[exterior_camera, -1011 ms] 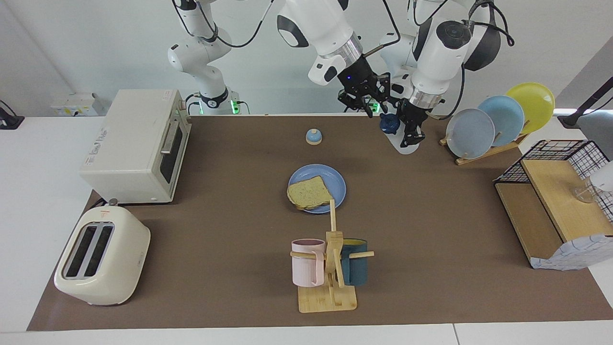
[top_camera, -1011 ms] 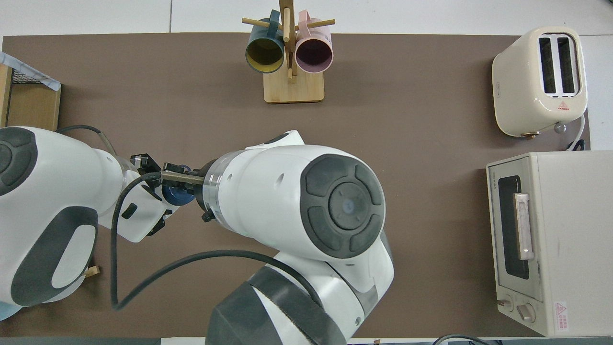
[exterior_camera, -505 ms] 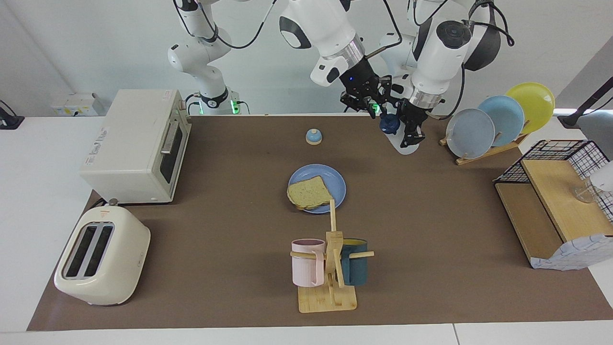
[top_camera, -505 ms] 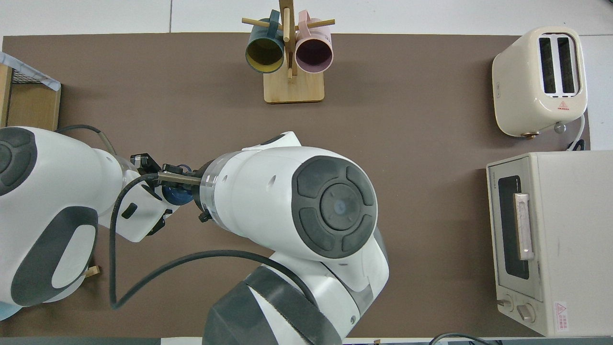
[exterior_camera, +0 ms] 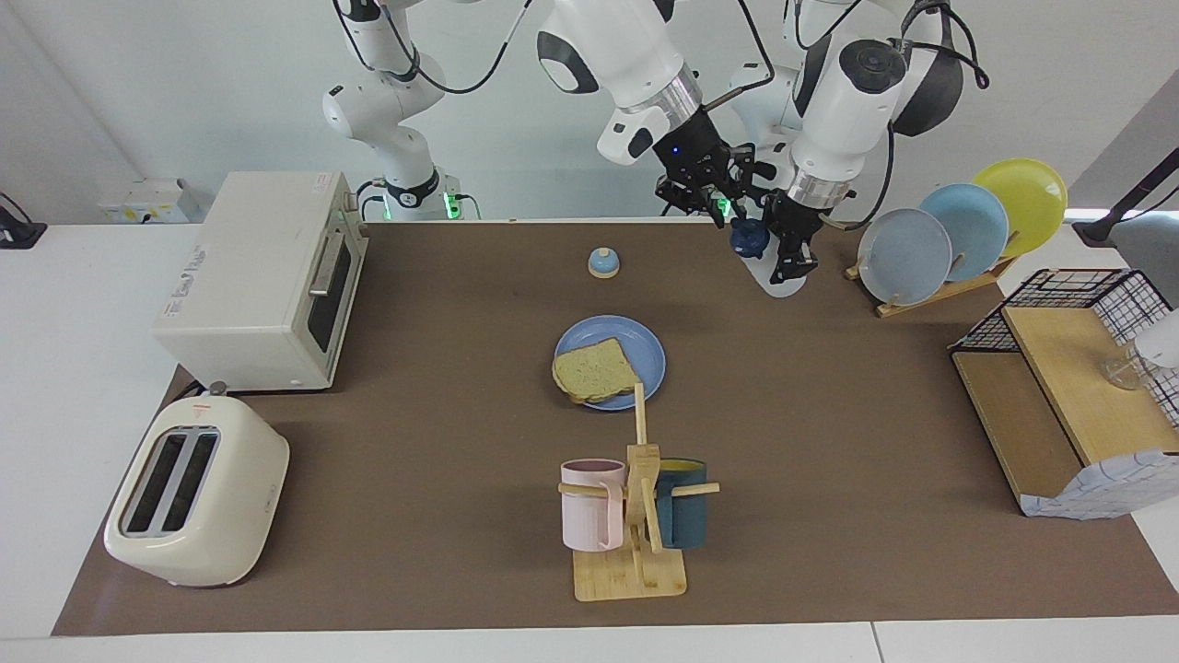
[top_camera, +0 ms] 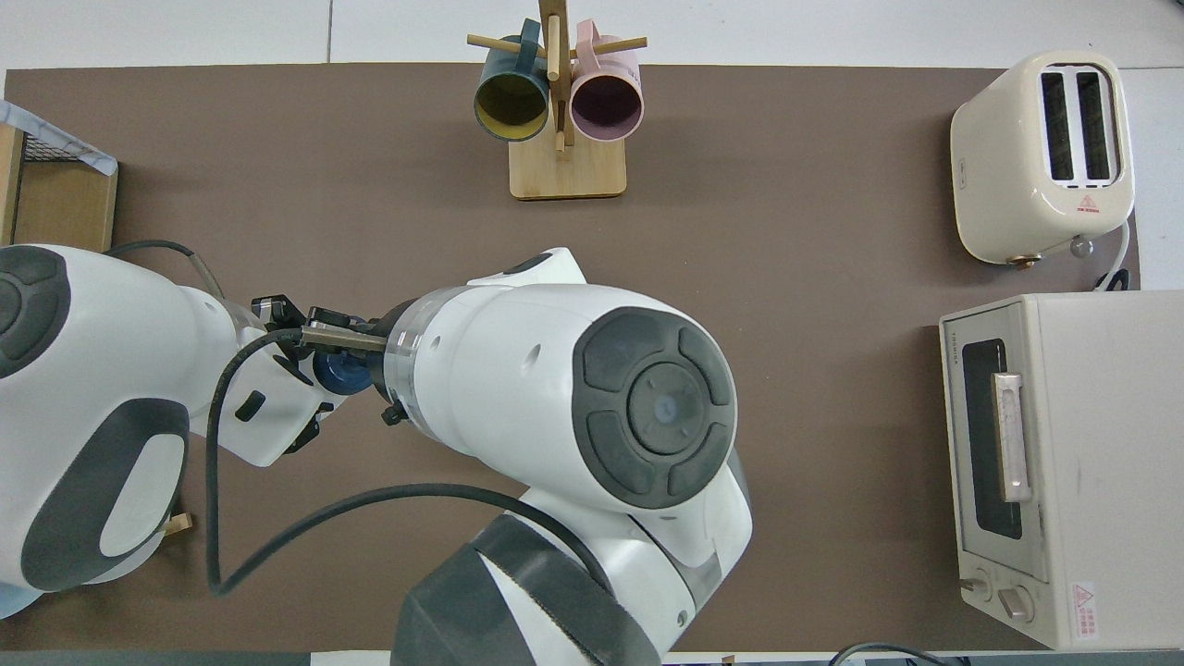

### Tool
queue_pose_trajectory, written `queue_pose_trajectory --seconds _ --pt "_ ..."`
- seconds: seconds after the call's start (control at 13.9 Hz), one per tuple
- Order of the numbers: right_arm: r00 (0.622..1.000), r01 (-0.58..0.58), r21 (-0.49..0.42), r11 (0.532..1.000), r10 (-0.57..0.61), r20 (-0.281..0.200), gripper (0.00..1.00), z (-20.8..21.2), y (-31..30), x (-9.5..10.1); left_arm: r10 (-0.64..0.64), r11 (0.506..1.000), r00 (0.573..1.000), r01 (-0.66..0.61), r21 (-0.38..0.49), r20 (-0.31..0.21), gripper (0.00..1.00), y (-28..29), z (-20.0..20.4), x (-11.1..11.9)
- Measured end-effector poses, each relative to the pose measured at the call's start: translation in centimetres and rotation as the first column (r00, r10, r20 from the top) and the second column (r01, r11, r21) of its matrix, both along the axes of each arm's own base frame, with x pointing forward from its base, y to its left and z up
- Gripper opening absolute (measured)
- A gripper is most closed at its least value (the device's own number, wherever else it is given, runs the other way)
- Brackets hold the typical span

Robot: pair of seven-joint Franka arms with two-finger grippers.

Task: Put bread on plate and add seasoning

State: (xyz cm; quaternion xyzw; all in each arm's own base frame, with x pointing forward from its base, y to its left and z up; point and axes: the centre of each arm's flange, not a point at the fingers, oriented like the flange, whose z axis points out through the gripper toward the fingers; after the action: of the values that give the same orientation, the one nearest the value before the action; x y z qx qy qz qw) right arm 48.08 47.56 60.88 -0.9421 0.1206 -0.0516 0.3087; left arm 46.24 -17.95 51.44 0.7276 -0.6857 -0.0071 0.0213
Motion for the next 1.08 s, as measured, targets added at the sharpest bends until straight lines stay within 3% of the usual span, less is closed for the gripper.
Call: queue_pose_trajectory --seconds 0.51,0.65,0.79,1.08 --pt "1.0 -0.023 -0.015 1.0 0.023 0.012 0.27 -0.6 1.2 -0.8 0.003 1.0 1.0 -0.003 -0.001 0.002 0.47 0.1 0.0 0.1" --pt "1.0 -0.022 -0.02 1.0 0.022 0.014 0.11 -0.6 1.1 -0.7 0.009 1.0 1.0 -0.009 0.0 0.005 0.47 0.3 0.0 0.1" --pt "1.0 -0.017 -0.019 1.0 0.017 0.01 0.11 -0.6 1.1 -0.7 0.01 1.0 1.0 -0.01 0.0 0.005 0.47 0.3 0.0 0.1" --pt "0.991 0.116 0.015 0.993 -0.115 -0.07 0.11 -0.5 0.8 -0.3 0.017 1.0 1.0 -0.017 -0.005 0.018 0.47 0.1 0.1 0.2"
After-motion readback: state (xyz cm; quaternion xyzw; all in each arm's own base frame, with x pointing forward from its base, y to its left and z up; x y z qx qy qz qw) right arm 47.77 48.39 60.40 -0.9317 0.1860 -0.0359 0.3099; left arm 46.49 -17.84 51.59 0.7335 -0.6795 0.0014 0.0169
